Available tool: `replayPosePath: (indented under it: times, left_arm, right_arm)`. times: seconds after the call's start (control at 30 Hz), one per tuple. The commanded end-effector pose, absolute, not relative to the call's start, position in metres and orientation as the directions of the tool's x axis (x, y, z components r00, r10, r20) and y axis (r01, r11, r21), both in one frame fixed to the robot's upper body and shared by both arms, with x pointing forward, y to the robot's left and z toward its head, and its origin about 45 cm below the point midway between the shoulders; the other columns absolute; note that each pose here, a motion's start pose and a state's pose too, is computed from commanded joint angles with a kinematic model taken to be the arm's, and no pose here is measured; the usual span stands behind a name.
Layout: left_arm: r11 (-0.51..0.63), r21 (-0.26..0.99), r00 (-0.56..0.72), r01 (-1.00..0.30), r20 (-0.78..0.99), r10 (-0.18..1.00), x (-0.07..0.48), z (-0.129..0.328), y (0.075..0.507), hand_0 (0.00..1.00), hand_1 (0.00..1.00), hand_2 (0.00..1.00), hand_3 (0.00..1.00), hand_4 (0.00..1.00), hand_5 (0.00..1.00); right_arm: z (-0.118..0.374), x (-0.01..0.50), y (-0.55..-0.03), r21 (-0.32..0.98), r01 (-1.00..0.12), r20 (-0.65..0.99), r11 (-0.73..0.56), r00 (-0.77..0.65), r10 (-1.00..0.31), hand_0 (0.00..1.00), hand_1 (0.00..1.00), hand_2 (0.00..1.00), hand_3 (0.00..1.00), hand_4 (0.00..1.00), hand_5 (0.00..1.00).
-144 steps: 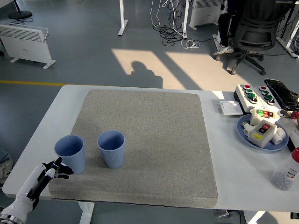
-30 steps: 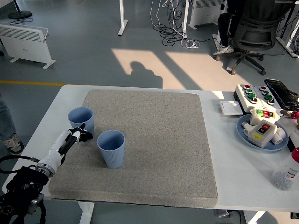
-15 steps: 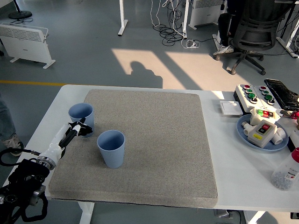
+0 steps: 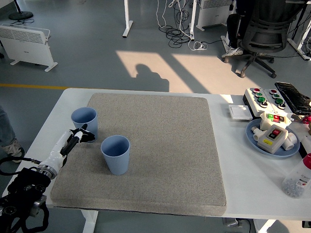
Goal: Push cup pick cup insert cup
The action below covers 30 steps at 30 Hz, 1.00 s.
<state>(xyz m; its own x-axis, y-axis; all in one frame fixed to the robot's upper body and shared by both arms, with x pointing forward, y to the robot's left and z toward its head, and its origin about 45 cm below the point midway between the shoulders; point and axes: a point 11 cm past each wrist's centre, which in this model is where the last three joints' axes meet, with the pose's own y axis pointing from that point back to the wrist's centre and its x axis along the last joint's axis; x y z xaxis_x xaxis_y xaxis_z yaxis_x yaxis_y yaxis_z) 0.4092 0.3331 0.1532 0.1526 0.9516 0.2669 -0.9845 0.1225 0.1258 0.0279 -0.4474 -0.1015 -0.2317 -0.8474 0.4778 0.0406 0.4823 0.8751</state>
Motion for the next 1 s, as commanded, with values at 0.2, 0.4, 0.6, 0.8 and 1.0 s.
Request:
replayPosePath:
  times: [0.2,0.4,0.6,0.8,1.0]
  left_arm:
    - [0.173,0.177,0.219,-0.969,0.290,0.932,0.400,0.159,0.335,0.737,0.688,0.654,0.566,0.751,0.998]
    - [0.200,0.202,0.260,-0.959,0.336,0.905,0.395,0.175,0.341,0.763,0.735,0.727,0.644,0.791,0.998]
    - [0.248,0.216,0.320,-0.944,0.430,0.844,0.395,0.201,0.339,0.824,0.849,0.852,0.751,0.861,0.998]
    - [0.310,0.207,0.372,-0.928,0.527,0.764,0.396,0.225,0.324,0.852,0.891,0.920,0.838,0.985,0.866]
    - [0.406,0.169,0.395,-0.898,0.715,0.576,0.394,0.250,0.297,0.890,0.926,0.976,0.913,0.997,0.606]
  right_arm:
    - [-0.101,0.029,-0.448,0.875,0.040,0.478,0.483,-0.234,-0.846,0.689,0.622,0.658,0.584,0.102,0.463]
    - [-0.101,0.029,-0.448,0.874,0.041,0.479,0.484,-0.237,-0.845,0.689,0.622,0.658,0.584,0.103,0.463]
    - [-0.101,0.028,-0.448,0.874,0.042,0.479,0.484,-0.240,-0.845,0.689,0.622,0.658,0.584,0.103,0.463]
    - [-0.101,0.028,-0.449,0.874,0.043,0.480,0.484,-0.240,-0.844,0.688,0.622,0.658,0.584,0.104,0.464]
    - [-0.101,0.027,-0.449,0.873,0.046,0.481,0.485,-0.240,-0.843,0.689,0.622,0.657,0.584,0.104,0.464]
